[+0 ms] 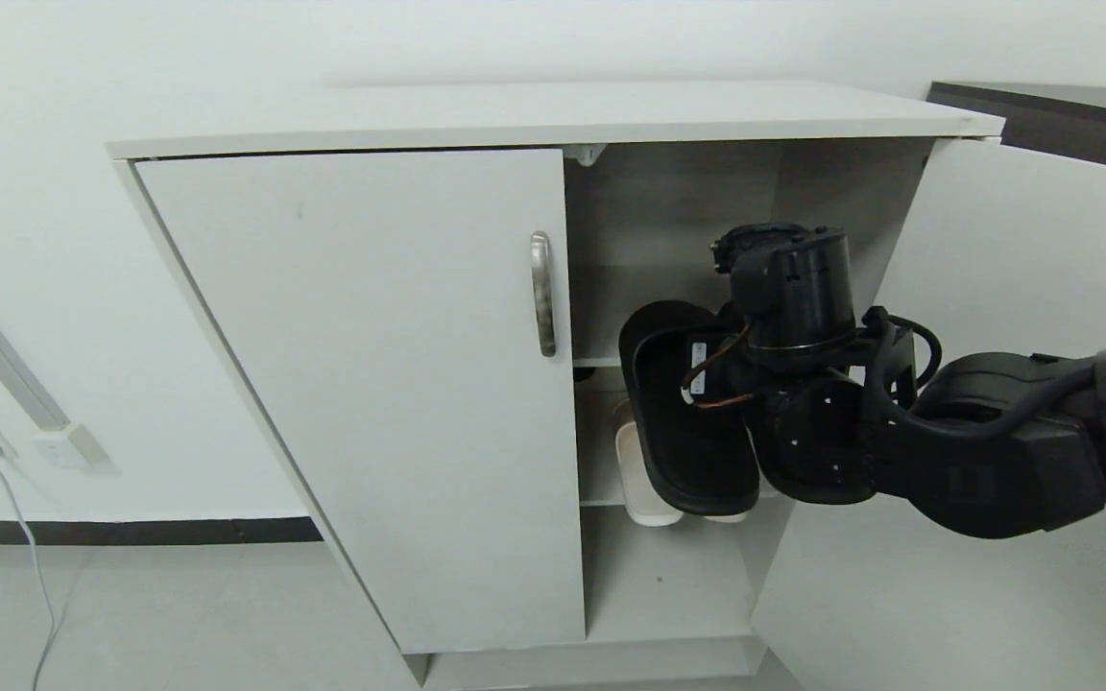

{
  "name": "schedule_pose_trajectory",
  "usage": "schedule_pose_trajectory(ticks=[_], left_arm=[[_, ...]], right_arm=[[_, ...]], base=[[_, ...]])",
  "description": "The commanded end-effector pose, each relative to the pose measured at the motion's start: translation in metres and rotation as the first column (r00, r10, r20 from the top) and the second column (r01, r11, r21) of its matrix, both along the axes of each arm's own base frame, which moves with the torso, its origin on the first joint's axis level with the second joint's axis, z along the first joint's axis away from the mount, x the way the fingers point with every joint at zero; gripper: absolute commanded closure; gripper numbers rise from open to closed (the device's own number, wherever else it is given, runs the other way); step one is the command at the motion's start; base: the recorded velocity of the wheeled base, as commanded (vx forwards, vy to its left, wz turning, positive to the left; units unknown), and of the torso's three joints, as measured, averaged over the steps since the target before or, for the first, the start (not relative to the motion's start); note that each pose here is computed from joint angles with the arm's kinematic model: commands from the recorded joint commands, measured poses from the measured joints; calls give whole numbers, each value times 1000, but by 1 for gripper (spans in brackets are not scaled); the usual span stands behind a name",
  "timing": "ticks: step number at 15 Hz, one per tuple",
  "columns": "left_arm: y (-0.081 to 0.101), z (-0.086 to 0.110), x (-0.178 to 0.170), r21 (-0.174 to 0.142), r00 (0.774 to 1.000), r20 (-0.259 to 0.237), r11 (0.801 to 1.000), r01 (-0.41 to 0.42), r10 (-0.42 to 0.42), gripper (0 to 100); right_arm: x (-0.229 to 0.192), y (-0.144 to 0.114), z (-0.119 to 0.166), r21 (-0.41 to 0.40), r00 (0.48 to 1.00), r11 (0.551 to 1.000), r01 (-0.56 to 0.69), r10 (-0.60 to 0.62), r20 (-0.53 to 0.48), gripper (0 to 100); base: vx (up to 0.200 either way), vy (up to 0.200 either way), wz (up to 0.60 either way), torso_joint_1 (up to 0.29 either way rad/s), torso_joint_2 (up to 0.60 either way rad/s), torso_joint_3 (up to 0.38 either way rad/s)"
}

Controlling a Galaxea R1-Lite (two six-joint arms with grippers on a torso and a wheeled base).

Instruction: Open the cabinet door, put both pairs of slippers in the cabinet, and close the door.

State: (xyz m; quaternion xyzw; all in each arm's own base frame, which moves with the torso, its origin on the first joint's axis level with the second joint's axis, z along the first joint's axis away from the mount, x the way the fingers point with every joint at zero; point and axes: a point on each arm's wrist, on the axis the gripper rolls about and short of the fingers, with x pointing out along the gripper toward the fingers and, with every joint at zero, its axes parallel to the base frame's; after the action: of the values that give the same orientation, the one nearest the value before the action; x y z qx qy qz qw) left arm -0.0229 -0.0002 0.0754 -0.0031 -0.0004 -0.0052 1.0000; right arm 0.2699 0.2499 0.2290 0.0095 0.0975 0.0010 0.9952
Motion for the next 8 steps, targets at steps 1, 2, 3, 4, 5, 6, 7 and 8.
schedule_pose_trajectory(ticks=[1, 2, 3, 4, 5, 6, 7, 8], left_arm=[[0, 0, 0, -1, 1000, -1, 1000, 0, 0, 100], [0, 0, 0, 0, 1000, -1, 1000, 0, 0, 100], [0, 0, 0, -1, 1000, -1, 1000, 0, 0, 100], [0, 0, 0, -1, 1000, -1, 1000, 0, 0, 100], [0, 0, 0, -1, 1000, -1, 1000, 0, 0, 100], [0, 0, 0, -1, 1000, -1, 1000, 0, 0, 100], [0, 0, 0, -1, 1000, -1, 1000, -1, 1, 100], [0, 0, 0, -1, 1000, -1, 1000, -1, 1, 100]], right_arm=[[2, 3, -1, 0, 1000, 1000, 0, 0, 0, 100], [5, 5, -4, -3, 1000, 1000, 0, 0, -3, 100], [6, 7, -4, 0, 1000, 1000, -2, 2, -2, 100], [9, 8, -4, 2, 1000, 1000, -5, 5, -1, 100], [10, 10, -4, 4, 1000, 1000, -19, 19, -4, 100], [12, 11, -3, 7, 999, 999, -34, 34, -6, 100], [18, 11, -2, 14, 1000, 999, -29, 29, -2, 100], [25, 11, -3, 9, 1000, 1000, -21, 21, -4, 100]], base=[[0, 0, 0, 0, 0, 0], [0, 0, 0, 0, 0, 0], [0, 0, 0, 0, 0, 0], [0, 0, 0, 0, 0, 0], [0, 0, 0, 0, 0, 0], [0, 0, 0, 0, 0, 0], [0, 0, 0, 0, 0, 0], [0, 0, 0, 0, 0, 0]])
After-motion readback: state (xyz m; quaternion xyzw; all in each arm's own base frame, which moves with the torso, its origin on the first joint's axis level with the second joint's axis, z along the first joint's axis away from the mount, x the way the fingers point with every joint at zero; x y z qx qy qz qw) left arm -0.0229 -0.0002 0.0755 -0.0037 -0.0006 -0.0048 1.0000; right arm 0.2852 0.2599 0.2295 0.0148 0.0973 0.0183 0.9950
